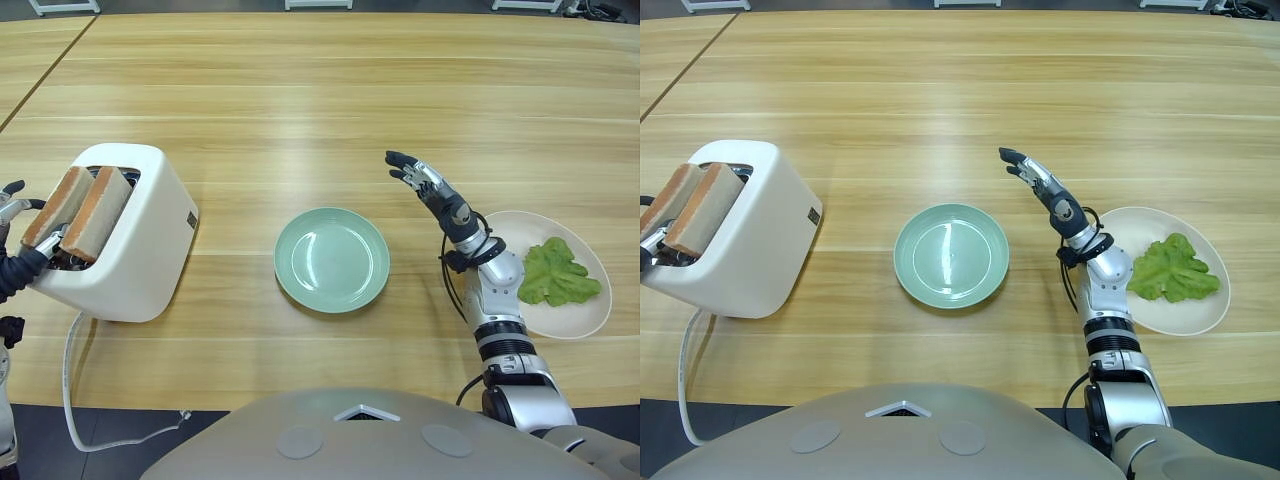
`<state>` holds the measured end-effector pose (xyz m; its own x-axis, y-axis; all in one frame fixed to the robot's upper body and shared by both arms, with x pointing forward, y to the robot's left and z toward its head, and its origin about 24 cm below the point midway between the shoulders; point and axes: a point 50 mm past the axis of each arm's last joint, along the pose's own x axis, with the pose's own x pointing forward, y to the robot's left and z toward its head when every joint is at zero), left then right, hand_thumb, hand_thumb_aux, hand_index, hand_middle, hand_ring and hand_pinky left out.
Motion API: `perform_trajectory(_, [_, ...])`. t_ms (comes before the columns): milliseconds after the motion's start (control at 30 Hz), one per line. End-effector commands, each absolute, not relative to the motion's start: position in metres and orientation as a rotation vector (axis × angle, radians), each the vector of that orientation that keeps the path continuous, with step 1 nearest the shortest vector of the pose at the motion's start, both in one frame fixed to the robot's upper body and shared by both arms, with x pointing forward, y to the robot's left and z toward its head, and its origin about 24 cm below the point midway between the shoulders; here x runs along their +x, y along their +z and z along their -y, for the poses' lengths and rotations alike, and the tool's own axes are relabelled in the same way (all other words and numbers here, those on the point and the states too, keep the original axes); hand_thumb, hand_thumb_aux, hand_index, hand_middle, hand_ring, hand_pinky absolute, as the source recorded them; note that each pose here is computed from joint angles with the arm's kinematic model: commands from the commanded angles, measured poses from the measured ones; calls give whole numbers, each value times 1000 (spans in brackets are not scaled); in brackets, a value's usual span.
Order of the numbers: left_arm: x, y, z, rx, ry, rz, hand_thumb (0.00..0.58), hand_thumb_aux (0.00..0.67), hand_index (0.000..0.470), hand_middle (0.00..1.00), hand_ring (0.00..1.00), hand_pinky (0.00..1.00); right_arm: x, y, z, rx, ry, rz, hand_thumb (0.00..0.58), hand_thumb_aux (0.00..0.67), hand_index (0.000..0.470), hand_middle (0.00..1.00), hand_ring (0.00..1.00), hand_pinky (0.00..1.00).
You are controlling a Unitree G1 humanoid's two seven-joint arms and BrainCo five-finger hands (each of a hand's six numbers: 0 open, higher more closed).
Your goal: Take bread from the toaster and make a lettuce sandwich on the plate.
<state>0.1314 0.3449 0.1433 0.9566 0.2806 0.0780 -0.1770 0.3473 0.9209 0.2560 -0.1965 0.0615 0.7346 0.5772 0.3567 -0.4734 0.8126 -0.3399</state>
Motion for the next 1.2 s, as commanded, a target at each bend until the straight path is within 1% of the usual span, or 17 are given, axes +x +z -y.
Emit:
perform_trajectory(33, [132, 139, -341, 1173, 265, -108, 405, 302, 212, 0, 0, 0, 254, 62, 198, -245, 586, 463, 0, 0, 0, 0, 0, 0])
perform_trajectory(67, [133, 139, -340, 1172, 263, -106, 398, 294, 206, 0, 0, 0, 254, 62, 198, -245, 585, 463, 0, 0, 0, 0, 0, 0])
perform_trajectory(100, [133, 139, -340, 1171, 262, -103, 417, 315, 221, 0, 0, 0, 254, 62, 198, -246, 585, 463, 0, 0, 0, 0, 0, 0])
perform_trajectory(133, [133, 139, -340, 1170, 261, -97, 422, 321, 225, 0, 0, 0, 254, 62, 198, -246, 585, 463, 0, 0, 0, 0, 0, 0])
perform_trajectory(233, [133, 145, -338, 1165, 278, -56, 476, 386, 271, 0, 0, 0, 253, 63, 198, -247, 587, 464, 0, 0, 0, 0, 0, 0])
perform_trajectory(267, [134, 147, -337, 1162, 286, -36, 531, 476, 334, 0, 0, 0, 253, 62, 198, -248, 587, 463, 0, 0, 0, 0, 0, 0])
perform_trajectory(300, [135, 149, -336, 1157, 290, -17, 561, 549, 385, 0, 0, 0, 253, 62, 198, -248, 588, 463, 0, 0, 0, 0, 0, 0])
perform_trajectory(333, [135, 150, -335, 1152, 289, 2, 580, 670, 470, 0, 0, 0, 253, 62, 198, -249, 588, 462, 0, 0, 0, 0, 0, 0])
perform_trajectory(467, [140, 156, -328, 1106, 281, 92, 580, 670, 470, 0, 0, 0, 253, 62, 198, -251, 588, 462, 0, 0, 0, 0, 0, 0])
perform_trajectory(600, [151, 165, -322, 1040, 274, 198, 580, 670, 470, 0, 0, 0, 254, 62, 197, -254, 590, 461, 0, 0, 0, 0, 0, 0])
perform_trajectory(733, [162, 166, -319, 996, 259, 252, 580, 670, 470, 0, 0, 0, 256, 62, 195, -259, 596, 461, 0, 0, 0, 0, 0, 0])
perform_trajectory(833, [165, 187, -324, 992, 332, 359, 580, 670, 470, 0, 0, 0, 257, 62, 194, -261, 598, 462, 0, 0, 0, 0, 0, 0])
perform_trajectory(933, [165, 217, -324, 1015, 404, 501, 580, 670, 470, 0, 0, 0, 258, 62, 193, -262, 600, 462, 0, 0, 0, 0, 0, 0])
perform_trajectory(1000, [168, 237, -313, 1019, 408, 611, 580, 670, 470, 0, 0, 0, 259, 62, 192, -262, 602, 464, 0, 0, 0, 0, 0, 0])
perform_trajectory(1067, [177, 246, -295, 1016, 346, 678, 580, 670, 470, 0, 0, 0, 260, 63, 191, -263, 605, 467, 0, 0, 0, 0, 0, 0])
perform_trajectory(1200, [199, 238, -262, 971, 169, 692, 580, 670, 470, 0, 0, 0, 264, 66, 189, -264, 615, 475, 0, 0, 0, 0, 0, 0])
